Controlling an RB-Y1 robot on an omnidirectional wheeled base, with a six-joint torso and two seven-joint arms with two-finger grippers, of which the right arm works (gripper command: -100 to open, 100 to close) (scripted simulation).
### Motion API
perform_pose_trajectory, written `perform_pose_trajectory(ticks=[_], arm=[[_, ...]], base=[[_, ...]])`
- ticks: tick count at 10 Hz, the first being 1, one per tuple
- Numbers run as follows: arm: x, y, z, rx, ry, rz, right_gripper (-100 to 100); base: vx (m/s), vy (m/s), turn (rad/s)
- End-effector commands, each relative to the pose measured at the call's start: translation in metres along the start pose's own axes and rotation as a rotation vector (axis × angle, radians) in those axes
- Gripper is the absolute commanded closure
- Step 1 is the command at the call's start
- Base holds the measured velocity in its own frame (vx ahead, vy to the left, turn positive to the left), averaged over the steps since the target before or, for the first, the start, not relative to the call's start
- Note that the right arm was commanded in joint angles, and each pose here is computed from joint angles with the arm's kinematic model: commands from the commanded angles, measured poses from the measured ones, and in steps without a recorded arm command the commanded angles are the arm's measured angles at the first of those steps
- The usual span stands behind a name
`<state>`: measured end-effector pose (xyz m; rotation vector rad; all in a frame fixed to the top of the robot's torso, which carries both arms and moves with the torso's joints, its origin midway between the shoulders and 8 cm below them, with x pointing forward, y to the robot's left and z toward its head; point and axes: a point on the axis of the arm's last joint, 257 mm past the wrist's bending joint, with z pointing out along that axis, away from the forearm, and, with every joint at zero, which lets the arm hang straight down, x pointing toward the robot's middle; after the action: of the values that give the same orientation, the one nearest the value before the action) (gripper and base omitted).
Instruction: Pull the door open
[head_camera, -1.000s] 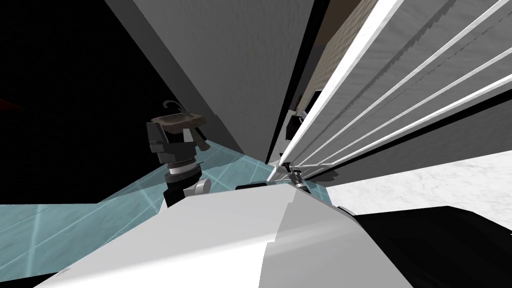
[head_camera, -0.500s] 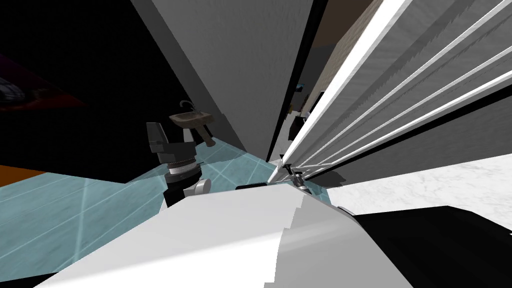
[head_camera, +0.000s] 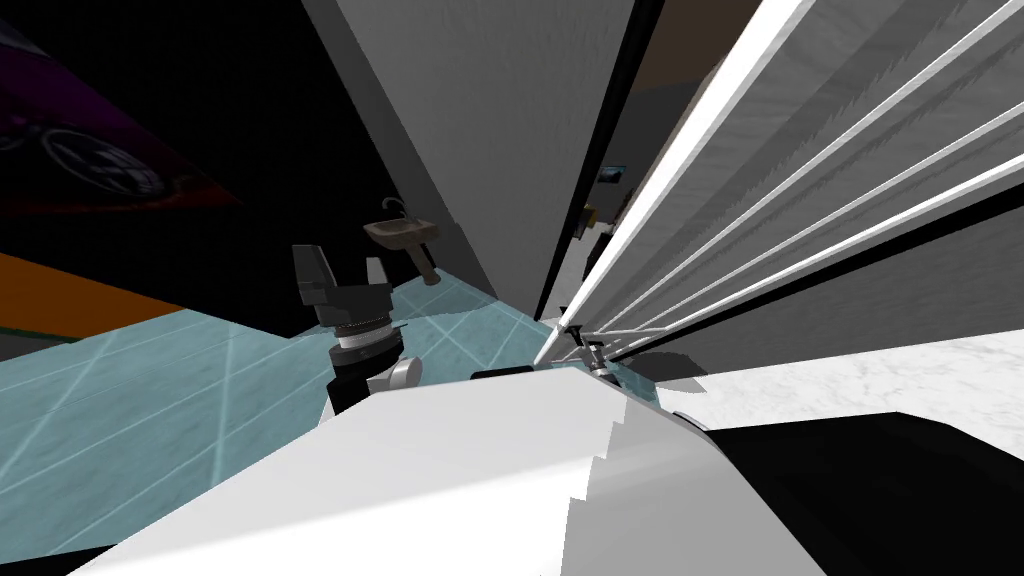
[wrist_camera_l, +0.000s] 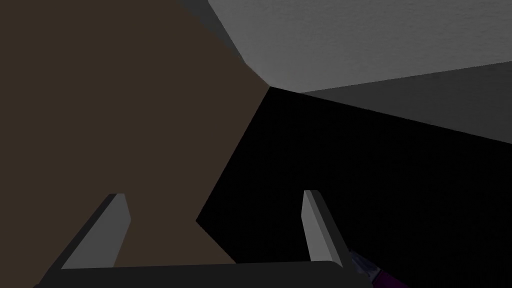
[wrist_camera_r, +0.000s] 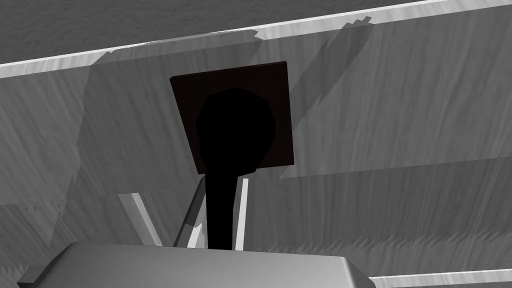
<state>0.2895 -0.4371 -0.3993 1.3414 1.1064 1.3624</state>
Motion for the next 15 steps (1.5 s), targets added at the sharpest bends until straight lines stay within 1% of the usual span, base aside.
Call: perform_pose_trajectory(ticks=[1, 2, 4, 5, 6, 7, 8, 10, 12, 15], arm=[[0.004, -0.006, 0.0057, 0.005, -0.015, 0.000, 100], [0.004, -0.006, 0.0057, 0.005, -0.015, 0.000, 100], [0.007, -0.007, 0.0166, -0.002, -0.034, -0.002, 100], [0.007, -0.007, 0.0166, -0.002, -0.034, -0.002, 100], [0.009, -0.008, 0.0225, -0.005, -0.044, -0.003, 100], [0.012, -0.009, 0.0316, -0.009, -0.059, -0.004, 100], [0.013, -0.010, 0.0378, -0.012, -0.070, -0.005, 100], [0.013, -0.010, 0.0378, -0.012, -0.070, -0.005, 100], [0.017, -0.011, 0.0504, -0.017, -0.090, -0.006, 100], [0.024, -0.011, 0.0688, -0.022, -0.119, -0.006, 100]], base=[[-0.232, -0.080, 0.153], [-0.155, -0.048, 0.057], [-0.139, -0.019, 0.127], [-0.118, -0.034, 0.066], [-0.110, -0.042, 0.081], [-0.197, -0.086, 0.228], [-0.255, -0.076, 0.230], [-0.098, -0.038, 0.054], [-0.124, -0.041, 0.147], [-0.209, -0.078, 0.209]])
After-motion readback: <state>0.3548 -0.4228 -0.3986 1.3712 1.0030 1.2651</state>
